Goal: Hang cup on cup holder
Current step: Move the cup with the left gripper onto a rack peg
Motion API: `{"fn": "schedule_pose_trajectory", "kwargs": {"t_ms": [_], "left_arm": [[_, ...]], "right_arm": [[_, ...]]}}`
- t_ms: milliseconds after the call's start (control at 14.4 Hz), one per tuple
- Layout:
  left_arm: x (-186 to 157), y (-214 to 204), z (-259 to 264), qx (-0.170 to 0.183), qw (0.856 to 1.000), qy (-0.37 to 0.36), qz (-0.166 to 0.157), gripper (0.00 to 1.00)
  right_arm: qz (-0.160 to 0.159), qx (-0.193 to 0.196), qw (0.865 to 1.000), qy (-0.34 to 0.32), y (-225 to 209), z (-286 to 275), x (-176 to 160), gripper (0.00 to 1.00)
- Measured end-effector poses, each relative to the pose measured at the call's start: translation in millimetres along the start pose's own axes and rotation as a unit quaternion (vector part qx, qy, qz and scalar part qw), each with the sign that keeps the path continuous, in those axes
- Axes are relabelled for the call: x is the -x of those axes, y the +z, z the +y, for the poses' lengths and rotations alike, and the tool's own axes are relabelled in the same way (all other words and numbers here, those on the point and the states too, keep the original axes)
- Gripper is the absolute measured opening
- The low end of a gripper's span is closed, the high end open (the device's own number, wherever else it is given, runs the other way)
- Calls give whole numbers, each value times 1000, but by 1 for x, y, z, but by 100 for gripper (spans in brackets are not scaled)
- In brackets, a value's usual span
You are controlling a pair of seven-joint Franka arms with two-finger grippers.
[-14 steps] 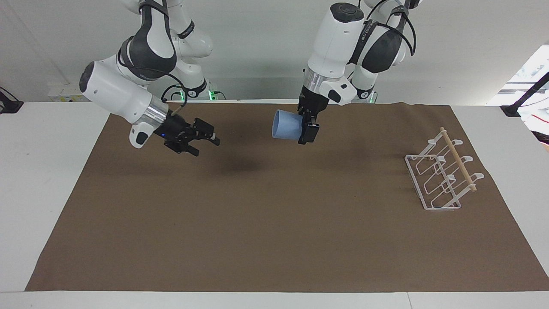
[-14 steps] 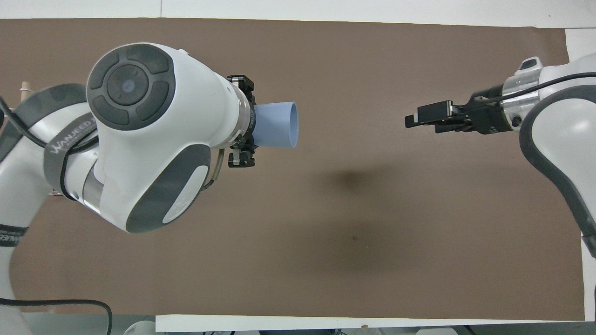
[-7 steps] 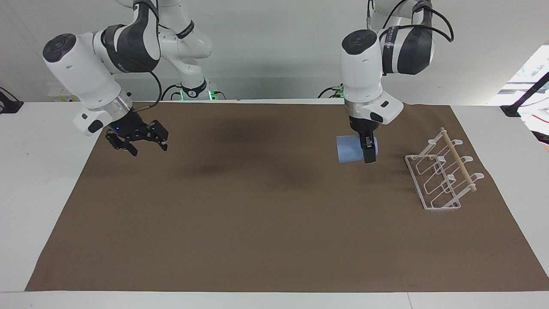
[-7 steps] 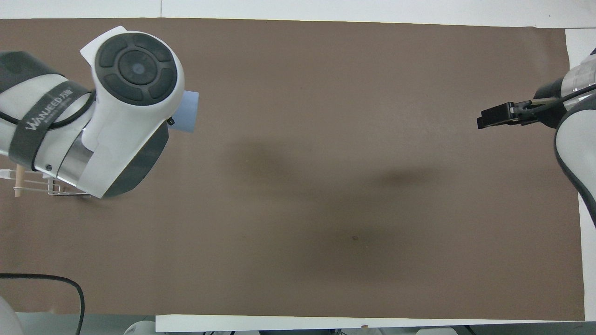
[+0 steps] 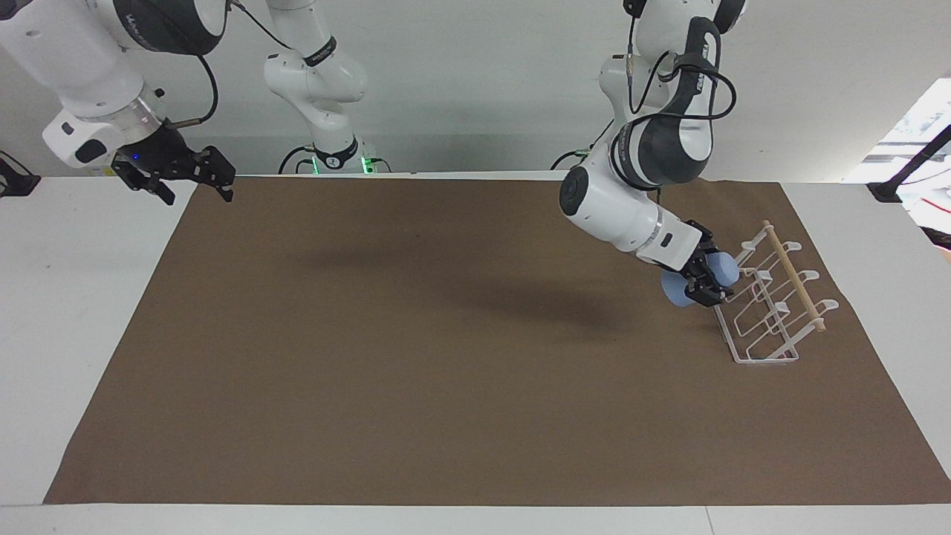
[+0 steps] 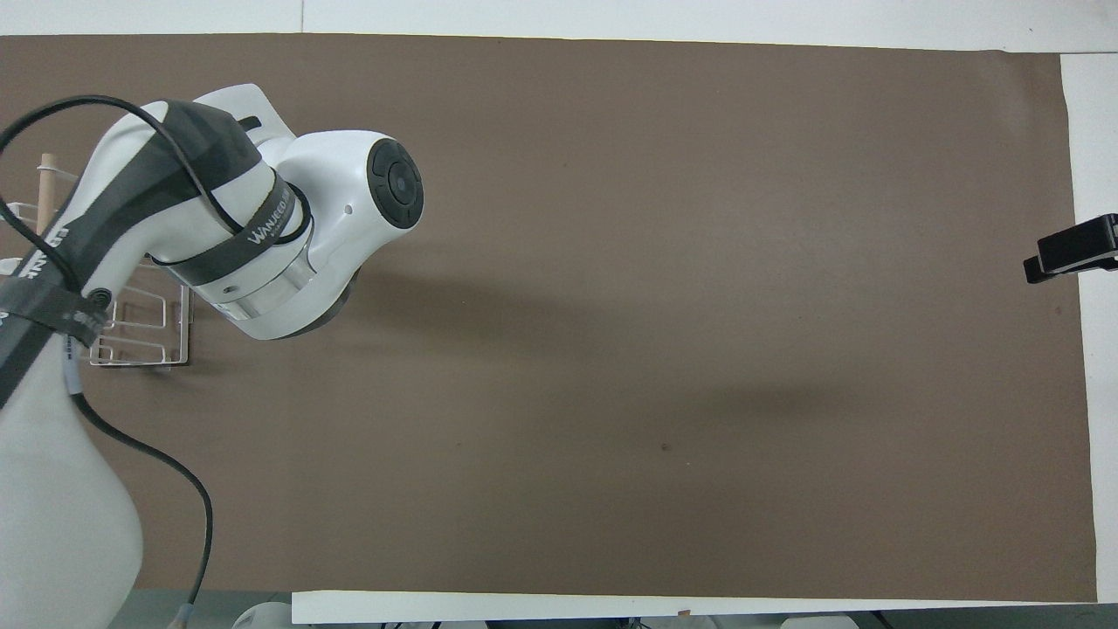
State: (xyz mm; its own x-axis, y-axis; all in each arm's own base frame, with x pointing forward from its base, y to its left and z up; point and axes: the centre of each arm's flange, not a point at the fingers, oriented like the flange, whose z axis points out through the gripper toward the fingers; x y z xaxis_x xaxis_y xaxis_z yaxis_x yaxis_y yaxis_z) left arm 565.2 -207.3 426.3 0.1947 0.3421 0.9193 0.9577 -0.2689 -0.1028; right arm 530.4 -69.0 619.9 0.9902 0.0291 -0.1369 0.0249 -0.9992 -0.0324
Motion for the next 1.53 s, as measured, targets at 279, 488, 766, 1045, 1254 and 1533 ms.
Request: {"fn": "schedule_pose_trajectory", "kwargs": {"t_ms": [279, 488, 766, 1045, 1254, 1533], "left_arm": [[12, 46, 0, -20, 994, 17, 106, 69], [11, 64, 6, -21, 990, 5, 139, 69], [18, 84, 14, -15, 985, -4, 173, 69], [16, 95, 16, -16, 983, -8, 184, 69], [10, 103, 17, -17, 981, -9, 192, 69], [6, 116, 18, -20, 982, -11, 189, 69]], "right_arm": [[2, 2, 1000, 0, -4, -4, 6, 100], [1, 0, 1000, 9, -4, 3, 15, 100], [-9, -3, 1000, 11, 5, 6, 16, 100], [-16, -4, 1000, 11, 11, 6, 13, 100], [-16, -3, 1000, 7, 12, 2, 13, 100], [-16, -3, 1000, 6, 12, 1, 12, 100]]}}
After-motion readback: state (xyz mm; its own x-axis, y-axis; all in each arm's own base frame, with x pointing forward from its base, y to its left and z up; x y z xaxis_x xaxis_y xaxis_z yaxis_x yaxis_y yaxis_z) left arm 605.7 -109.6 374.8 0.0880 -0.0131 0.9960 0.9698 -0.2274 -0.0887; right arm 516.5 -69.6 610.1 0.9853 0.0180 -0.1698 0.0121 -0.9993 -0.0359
